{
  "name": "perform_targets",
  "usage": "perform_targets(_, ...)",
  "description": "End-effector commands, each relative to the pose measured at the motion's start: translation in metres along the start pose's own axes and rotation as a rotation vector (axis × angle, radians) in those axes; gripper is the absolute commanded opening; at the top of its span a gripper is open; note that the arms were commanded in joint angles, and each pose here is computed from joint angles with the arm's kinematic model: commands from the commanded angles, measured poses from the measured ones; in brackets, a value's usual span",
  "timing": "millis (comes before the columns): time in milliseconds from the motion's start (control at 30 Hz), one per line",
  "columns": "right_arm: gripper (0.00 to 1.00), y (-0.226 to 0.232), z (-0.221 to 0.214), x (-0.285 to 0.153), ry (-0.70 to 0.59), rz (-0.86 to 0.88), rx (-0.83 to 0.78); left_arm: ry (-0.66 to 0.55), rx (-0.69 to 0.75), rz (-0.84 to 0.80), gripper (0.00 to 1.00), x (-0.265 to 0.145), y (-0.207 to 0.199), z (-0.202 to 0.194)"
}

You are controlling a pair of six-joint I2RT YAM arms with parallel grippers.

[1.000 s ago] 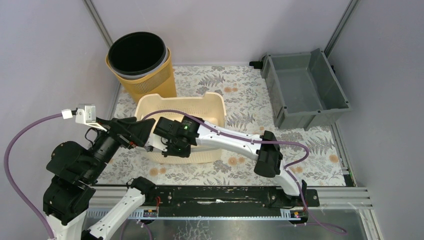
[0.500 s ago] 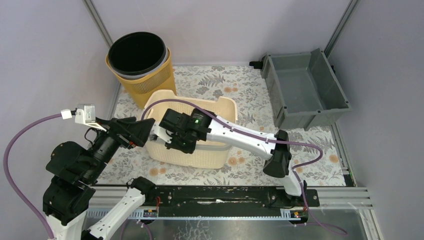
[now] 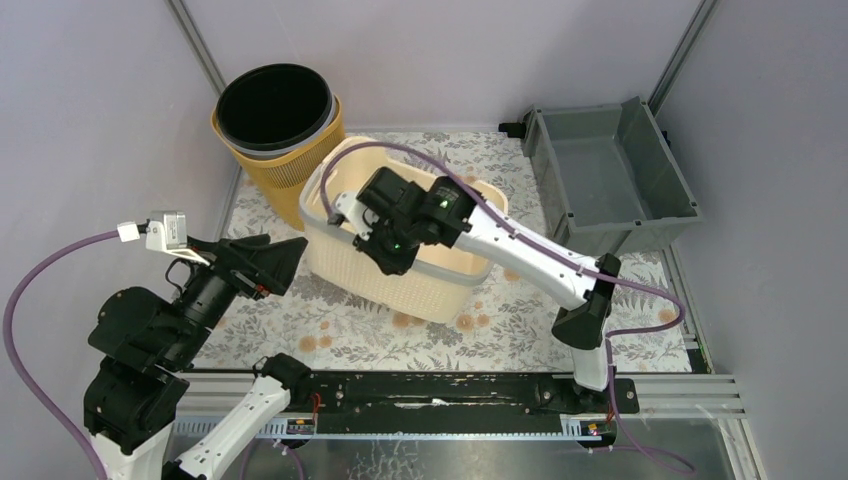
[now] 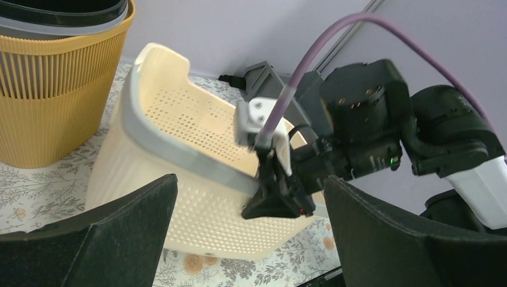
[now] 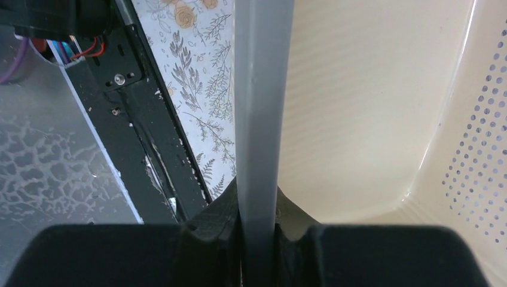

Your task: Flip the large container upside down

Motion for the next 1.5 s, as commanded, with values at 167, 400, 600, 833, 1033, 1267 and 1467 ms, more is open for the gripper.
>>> perform_targets(167,0.00,-0.055,0.029,-0.085,-0.343,-0.040,0.273,-0.091,-0.009,-0.034,1.00,-0.002,-0.007,0.014)
perform_targets(400,0.00,-0.097,0.027,-0.108,-0.554,0.121,0.537,-0.085,-0.016,0.038,1.00,0.001,0.002,0.011)
perform_targets(600,0.00,-0.111,0.032,-0.117,-0.724,0.315,0.676,-0.060,-0.013,0.080,1.00,0.007,0.008,0.006)
perform_targets(833,0.00,-0.107,0.041,-0.114,-0.861,0.502,0.795,-0.029,-0.011,0.103,1.00,0.015,0.012,0.001)
perform_targets(1033,0.00,-0.107,0.037,-0.101,-0.959,0.678,0.938,-0.028,-0.009,0.107,1.00,0.015,0.013,0.000)
perform_targets(1267,0.00,-0.111,0.012,-0.072,-1.059,0.695,1.153,-0.017,-0.011,0.115,1.00,0.017,0.014,-0.002)
perform_targets(1467,0.07,-0.111,-0.010,-0.047,-1.034,0.642,1.247,-0.003,-0.009,0.118,1.00,0.022,0.014,-0.003)
Point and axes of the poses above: each gripper's point midway between its finger pads, its own x axis out along the fingers, its own y axis along the line the jaws close on, z = x × y, the point moved 7 cm from there along -x, back along the fingers, and after that the axes turned 6 degrees about -x, right-handed, at the moved point
